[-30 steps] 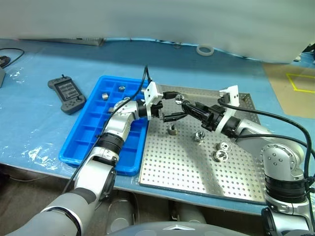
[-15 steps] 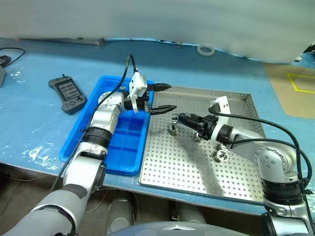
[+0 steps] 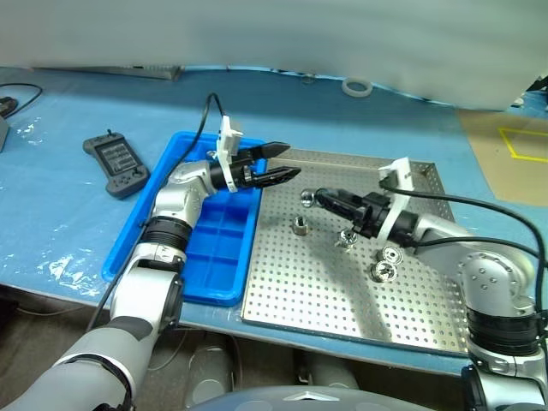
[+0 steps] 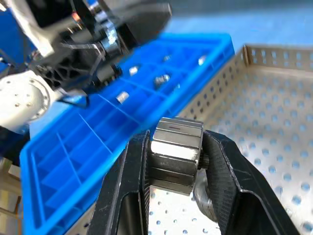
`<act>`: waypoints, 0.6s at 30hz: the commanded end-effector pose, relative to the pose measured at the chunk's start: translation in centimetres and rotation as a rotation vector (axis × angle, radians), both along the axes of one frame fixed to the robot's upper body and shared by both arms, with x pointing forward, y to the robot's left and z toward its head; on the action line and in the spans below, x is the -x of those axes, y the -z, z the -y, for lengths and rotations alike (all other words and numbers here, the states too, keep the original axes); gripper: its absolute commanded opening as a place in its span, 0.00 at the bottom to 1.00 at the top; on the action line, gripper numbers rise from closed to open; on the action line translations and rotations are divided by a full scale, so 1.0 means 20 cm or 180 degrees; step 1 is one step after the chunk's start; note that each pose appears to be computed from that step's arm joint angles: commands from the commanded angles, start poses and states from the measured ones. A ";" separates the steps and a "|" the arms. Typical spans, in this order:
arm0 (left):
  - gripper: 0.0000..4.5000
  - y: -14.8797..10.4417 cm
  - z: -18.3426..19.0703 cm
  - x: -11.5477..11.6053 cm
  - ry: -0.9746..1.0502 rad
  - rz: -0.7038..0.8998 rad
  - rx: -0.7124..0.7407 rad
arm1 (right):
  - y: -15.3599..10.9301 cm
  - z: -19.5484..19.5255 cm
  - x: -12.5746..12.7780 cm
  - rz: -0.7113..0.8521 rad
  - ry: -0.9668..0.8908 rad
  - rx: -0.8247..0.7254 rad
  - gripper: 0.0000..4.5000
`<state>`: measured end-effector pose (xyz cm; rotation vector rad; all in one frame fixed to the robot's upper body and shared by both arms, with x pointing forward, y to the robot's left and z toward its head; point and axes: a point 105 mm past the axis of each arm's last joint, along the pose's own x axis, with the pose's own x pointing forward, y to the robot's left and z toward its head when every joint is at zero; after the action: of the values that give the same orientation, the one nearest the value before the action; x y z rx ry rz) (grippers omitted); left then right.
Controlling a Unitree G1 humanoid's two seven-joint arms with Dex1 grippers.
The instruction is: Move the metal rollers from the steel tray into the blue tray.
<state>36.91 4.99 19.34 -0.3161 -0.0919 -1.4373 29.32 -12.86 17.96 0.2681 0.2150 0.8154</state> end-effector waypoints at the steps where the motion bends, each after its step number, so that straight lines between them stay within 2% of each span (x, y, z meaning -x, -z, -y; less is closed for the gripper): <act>1: 0.94 -0.08 -0.03 0.01 0.0161 -0.0285 0.0308 | -0.16 0.02 0.02 0.0293 -0.0072 -0.0270 0.28; 6: 0.94 -0.10 -0.02 0.03 0.0305 -0.0681 0.0625 | -0.18 0.01 0.04 0.0303 -0.0097 -0.0377 0.28; 13: 0.94 -0.07 0.08 0.07 0.0397 -0.0839 0.0580 | -0.17 -0.04 0.04 0.0286 -0.0125 -0.0331 0.28; 18: 0.94 -0.05 0.10 0.09 0.0411 -0.0878 0.0571 | -0.25 -0.04 0.02 0.0422 -0.0074 -0.0443 0.28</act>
<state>35.40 3.04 19.28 -0.6842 0.0716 -1.4813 29.36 -12.14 20.63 0.3414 0.1324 0.8432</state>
